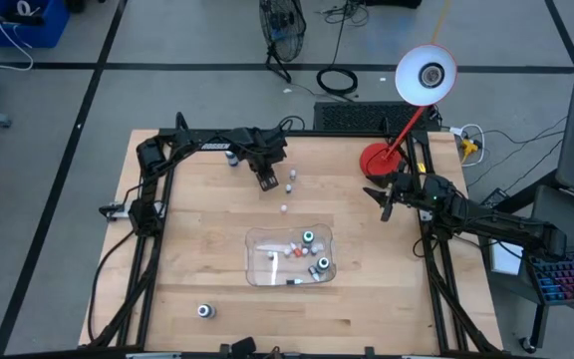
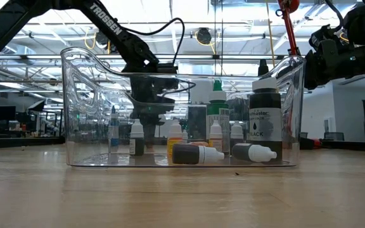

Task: Pick & Place food coloring
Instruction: Put the small red food coloring bottle into the transparent bin

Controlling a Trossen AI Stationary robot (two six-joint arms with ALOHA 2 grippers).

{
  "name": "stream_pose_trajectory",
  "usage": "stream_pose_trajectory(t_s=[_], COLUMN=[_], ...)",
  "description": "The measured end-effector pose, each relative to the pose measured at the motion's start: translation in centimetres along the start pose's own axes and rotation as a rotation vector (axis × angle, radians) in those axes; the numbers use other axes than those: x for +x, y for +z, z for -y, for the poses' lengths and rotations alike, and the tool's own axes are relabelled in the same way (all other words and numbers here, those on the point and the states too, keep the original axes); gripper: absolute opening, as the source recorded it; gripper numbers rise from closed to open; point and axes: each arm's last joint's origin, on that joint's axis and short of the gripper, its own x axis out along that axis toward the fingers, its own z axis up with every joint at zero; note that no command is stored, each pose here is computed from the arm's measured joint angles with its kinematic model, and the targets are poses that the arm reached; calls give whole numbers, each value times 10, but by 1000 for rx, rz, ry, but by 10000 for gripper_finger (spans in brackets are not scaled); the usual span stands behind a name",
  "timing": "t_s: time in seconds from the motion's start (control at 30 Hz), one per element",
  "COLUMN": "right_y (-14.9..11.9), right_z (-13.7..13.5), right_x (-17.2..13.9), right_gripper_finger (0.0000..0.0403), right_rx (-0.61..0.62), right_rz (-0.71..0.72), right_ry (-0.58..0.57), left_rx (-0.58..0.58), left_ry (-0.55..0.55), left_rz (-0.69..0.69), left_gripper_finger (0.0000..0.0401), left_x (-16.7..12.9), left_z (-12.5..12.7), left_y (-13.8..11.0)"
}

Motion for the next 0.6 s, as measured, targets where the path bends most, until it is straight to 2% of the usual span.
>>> stream_pose_trajectory(t_s=[0.13,0.33,0.47,0.6], right_y=[0,0,0,0], right_z=[0,0,0,0], right_x=[0,0,0,0], right_gripper_finger=[171,171,171,171], right_rx=[0,0,0,0], right_rz=[0,0,0,0], right_ry=[0,0,0,0], left_rx=[0,9,54,144], left_ry=[0,0,6,-5], left_rz=[0,-28,-34,45], left_gripper_finger=[69,67,67,67], left_x=[0,-3,-23,-60], left_z=[0,2,16,44], left_y=[0,-1,3,5])
